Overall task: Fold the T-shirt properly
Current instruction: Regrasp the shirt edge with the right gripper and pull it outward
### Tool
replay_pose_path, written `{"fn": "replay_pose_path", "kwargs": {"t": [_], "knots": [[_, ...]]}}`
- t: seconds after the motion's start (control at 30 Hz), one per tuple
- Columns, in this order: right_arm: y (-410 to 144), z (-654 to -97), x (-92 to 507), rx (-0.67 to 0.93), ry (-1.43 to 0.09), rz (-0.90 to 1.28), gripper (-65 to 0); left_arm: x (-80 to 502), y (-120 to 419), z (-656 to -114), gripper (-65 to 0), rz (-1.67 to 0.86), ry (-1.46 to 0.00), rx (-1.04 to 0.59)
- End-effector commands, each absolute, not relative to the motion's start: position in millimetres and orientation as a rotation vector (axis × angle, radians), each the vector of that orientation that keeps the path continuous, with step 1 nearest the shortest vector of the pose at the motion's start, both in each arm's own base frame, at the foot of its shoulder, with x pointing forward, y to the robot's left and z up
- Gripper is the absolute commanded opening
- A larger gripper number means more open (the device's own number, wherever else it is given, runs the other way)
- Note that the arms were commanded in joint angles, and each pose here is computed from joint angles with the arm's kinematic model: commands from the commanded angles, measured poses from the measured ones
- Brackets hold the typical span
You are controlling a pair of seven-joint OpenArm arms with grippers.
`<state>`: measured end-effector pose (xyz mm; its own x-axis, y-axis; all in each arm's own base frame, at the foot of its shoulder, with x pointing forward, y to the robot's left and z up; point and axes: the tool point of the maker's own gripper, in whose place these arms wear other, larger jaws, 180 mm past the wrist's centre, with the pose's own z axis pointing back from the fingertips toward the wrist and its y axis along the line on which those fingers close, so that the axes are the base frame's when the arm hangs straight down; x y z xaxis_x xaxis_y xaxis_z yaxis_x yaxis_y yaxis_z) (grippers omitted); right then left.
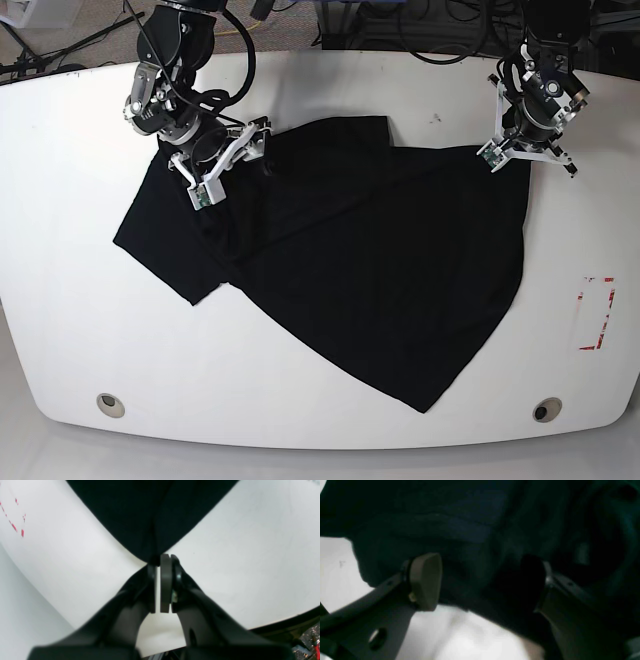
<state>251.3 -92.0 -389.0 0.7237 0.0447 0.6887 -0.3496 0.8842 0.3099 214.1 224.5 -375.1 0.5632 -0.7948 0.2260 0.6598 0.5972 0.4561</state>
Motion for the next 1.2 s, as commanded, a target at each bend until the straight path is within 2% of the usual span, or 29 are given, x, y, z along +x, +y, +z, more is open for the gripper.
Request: {"fn": "replay_pose_path", "kwargs": {"t": [0.0,0.67,0.77,0.83,0.93,0.97,1.17], "knots": [[-84.9,-366.7,254.3,0.443,-0.79,0.277,-17.8,219.3,226.7,-367.7,-65.0,-0.874,-0.459,0.359],[-75.7,-390.0,285.5,0.516,-0.76,0.242,-18.9,219.4,227.2,-367.5,-65.0,-0.873,-0.459,0.36],[-71.9,-389.6,285.9,0.526,-0.762,0.239,-30.3,219.4,227.2,-367.5,-65.0,-0.873,-0.459,0.36],[-65.7,-386.2,290.8,0.541,-0.774,0.232,-46.1,219.4,227.2,-367.5,-65.0,-0.873,-0.459,0.36],[-63.0,-392.5,289.0,0.551,-0.754,0.223,-62.3,219.9,227.2,-367.2,-65.0,-0.873,-0.46,0.36],[-60.6,-396.2,288.0,0.563,-0.742,0.219,-65.0,220.5,227.2,-366.9,-65.0,-0.873,-0.461,0.361],[-64.1,-380.1,291.1,0.539,-0.79,0.235,-65.0,229.4,226.7,-361.5,-65.0,-0.87,-0.484,0.371]]}}
